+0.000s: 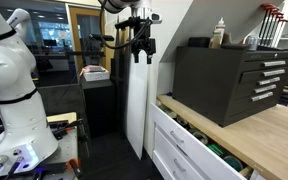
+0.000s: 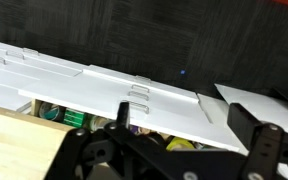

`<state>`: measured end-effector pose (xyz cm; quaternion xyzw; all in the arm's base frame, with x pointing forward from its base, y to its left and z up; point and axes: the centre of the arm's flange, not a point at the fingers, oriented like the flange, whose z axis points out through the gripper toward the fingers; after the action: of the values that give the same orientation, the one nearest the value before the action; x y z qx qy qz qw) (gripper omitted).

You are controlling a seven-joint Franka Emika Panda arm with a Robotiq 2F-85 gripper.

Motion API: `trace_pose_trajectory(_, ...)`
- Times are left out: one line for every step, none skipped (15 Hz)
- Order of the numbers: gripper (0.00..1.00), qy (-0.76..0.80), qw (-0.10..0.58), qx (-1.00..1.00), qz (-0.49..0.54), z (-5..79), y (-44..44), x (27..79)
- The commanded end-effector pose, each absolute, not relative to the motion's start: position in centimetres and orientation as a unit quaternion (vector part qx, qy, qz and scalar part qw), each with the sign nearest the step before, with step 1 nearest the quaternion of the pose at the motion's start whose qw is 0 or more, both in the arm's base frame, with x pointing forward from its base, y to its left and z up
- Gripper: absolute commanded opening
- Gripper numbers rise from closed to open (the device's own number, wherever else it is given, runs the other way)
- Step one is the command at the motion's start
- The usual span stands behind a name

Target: Fully open the topmost drawer of the cabinet to the left

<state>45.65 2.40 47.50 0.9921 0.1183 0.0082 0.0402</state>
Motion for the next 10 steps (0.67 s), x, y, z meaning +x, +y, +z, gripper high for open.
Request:
trace_pose_trajectory(1.0, 0.179, 0.013, 0.984, 0.0, 44.1, 1.8, 45.8)
trace_pose_trajectory(1.0, 0.2, 0.01, 0.98, -0.006, 43.0, 1.9, 46.0)
trace_pose_trajectory(1.0, 0.219, 0.009, 0.976, -0.012, 42.2, 2.0, 46.0)
trace_pose_trajectory(1.0, 0.238, 0.013, 0.971, -0.016, 41.4, 2.2, 46.1)
trace_pose_trajectory(1.0, 0.254, 0.016, 0.967, -0.02, 40.8, 2.4, 46.1)
trace_pose_trajectory(1.0, 0.267, 0.017, 0.963, -0.025, 40.5, 2.6, 46.0)
trace_pose_trajectory(1.0, 0.239, 0.017, 0.97, -0.03, 41.3, 2.5, 46.2)
trace_pose_trajectory(1.0, 0.249, 0.016, 0.968, -0.034, 40.8, 2.7, 46.2)
trace_pose_trajectory(1.0, 0.253, 0.015, 0.967, -0.037, 40.6, 2.8, 46.2)
trace_pose_trajectory(1.0, 0.255, 0.015, 0.966, -0.037, 40.5, 2.8, 46.2)
